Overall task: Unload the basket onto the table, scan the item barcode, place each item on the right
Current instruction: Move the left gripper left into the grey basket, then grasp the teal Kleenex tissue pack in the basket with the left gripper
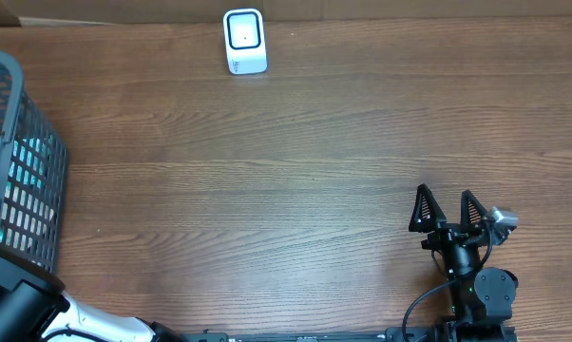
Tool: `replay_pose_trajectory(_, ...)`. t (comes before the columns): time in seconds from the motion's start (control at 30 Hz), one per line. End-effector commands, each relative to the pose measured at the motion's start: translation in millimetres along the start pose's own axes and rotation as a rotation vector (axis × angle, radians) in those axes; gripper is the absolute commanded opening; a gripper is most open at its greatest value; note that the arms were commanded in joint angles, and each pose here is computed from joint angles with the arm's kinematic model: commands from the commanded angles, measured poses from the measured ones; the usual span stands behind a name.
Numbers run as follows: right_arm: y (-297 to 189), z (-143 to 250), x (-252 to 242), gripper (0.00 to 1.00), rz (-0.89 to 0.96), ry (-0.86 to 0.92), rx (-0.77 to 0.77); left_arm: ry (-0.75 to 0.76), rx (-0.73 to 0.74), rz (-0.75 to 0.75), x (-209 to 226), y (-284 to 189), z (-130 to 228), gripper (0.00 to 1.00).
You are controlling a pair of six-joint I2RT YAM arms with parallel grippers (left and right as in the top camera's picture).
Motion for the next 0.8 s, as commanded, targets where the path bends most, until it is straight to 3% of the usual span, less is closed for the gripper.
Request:
replay_pose_trajectory(0.0,0,2,-1,1.0,0.005,-0.001,-0.006,0.032,0.046,-0.032,2,27,9,0.89)
replay_pose_trajectory(0.07,0,2,-1,1.0,0.005,-0.001,-0.006,0.036,0.062,-0.031,0,35,11,0.84)
replay_pose_trajectory(0.13,0,2,-1,1.0,0.005,-0.001,-0.006,0.038,0.053,-0.027,-2,34,10,0.73)
replay_pose_trajectory(0.23,0,2,-1,1.0,0.005,-0.001,-0.006,0.036,0.044,-0.022,-3,30,6,0.47)
replay_pose_trajectory(0.43,0,2,-1,1.0,0.005,-0.001,-0.006,0.002,0.036,-0.018,-5,10,-5,0.33)
replay_pose_trajectory(0.5,0,2,-1,1.0,0.005,-0.001,-0.006,-0.005,0.036,0.004,-8,-1,-9,0.33)
replay_pose_trajectory(0.77,0,2,-1,1.0,0.005,-0.001,-0.006,-0.031,0.02,0.204,-36,-99,-33,0.29)
Point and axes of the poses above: each gripper's point midway between its finger pads, its own y axis out along the fingers, its own x axis along the line the jaws close on, z = x × y, the point moved 6 cm from there along -y, back along the fingers, and after that the axes turned 15 degrees about -y, right-handed, at the moved point
